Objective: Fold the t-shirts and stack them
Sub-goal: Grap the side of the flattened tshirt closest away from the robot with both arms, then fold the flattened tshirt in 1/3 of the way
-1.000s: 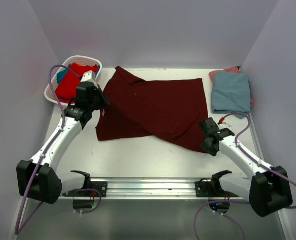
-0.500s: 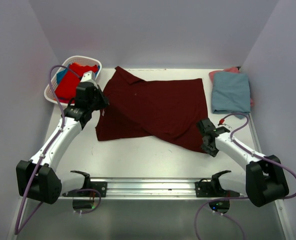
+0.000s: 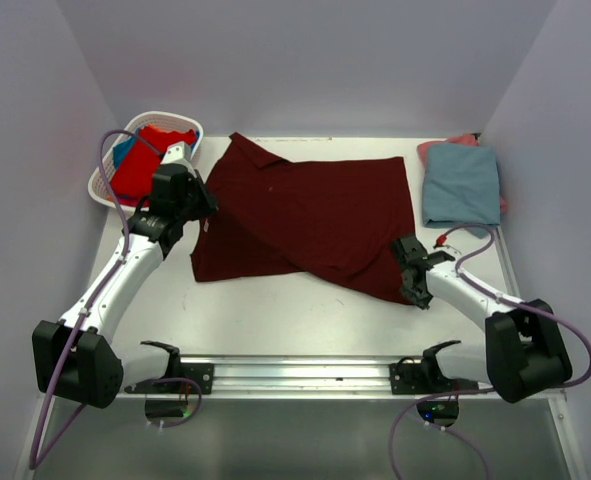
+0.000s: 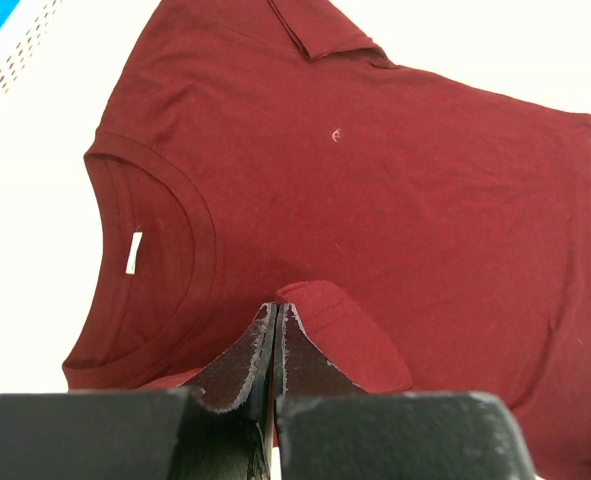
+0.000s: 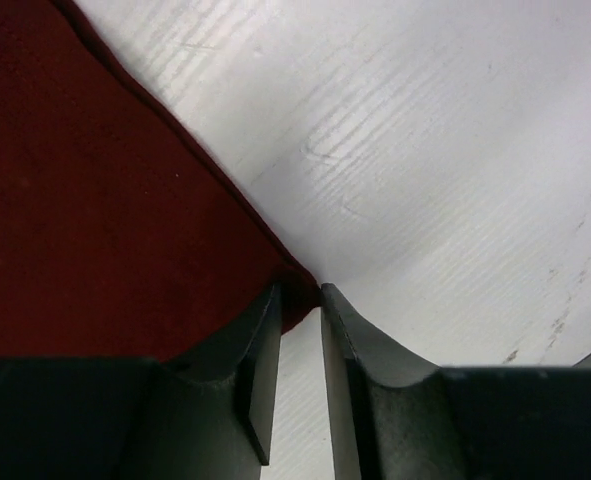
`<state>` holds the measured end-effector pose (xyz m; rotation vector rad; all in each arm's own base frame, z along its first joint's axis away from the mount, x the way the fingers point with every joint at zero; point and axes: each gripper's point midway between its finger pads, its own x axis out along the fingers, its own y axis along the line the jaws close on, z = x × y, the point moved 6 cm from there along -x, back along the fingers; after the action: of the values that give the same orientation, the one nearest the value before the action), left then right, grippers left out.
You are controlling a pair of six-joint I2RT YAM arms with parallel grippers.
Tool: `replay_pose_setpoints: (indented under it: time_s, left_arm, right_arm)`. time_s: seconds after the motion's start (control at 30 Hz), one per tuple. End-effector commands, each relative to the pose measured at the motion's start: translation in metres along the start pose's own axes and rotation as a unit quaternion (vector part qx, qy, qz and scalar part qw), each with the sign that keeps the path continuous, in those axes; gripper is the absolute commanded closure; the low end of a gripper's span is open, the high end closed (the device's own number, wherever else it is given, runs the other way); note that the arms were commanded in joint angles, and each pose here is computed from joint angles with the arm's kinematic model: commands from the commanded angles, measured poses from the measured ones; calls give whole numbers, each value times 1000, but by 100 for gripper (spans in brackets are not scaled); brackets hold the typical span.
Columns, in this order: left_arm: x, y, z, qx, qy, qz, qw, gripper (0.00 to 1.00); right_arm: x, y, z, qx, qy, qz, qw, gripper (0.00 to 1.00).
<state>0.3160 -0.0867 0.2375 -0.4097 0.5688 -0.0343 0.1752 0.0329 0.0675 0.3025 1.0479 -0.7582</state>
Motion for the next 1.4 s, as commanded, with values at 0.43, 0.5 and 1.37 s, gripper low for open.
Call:
replay_pose_setpoints:
  time_s: [0.43,0.5,1.37]
  left_arm:
    - [-16,-13,21,21,-36,-37,998,100]
    - [-24,-24,28,29,-48,-75,996,100]
    - [29,-84,78,131,-21,-118,984,100]
  right_arm:
    - [0,11,2,-18,15,28,999,100]
    - [-11,6,7,-16,5,44,999,100]
    - [-74,85,145,34,-165,153,974,100]
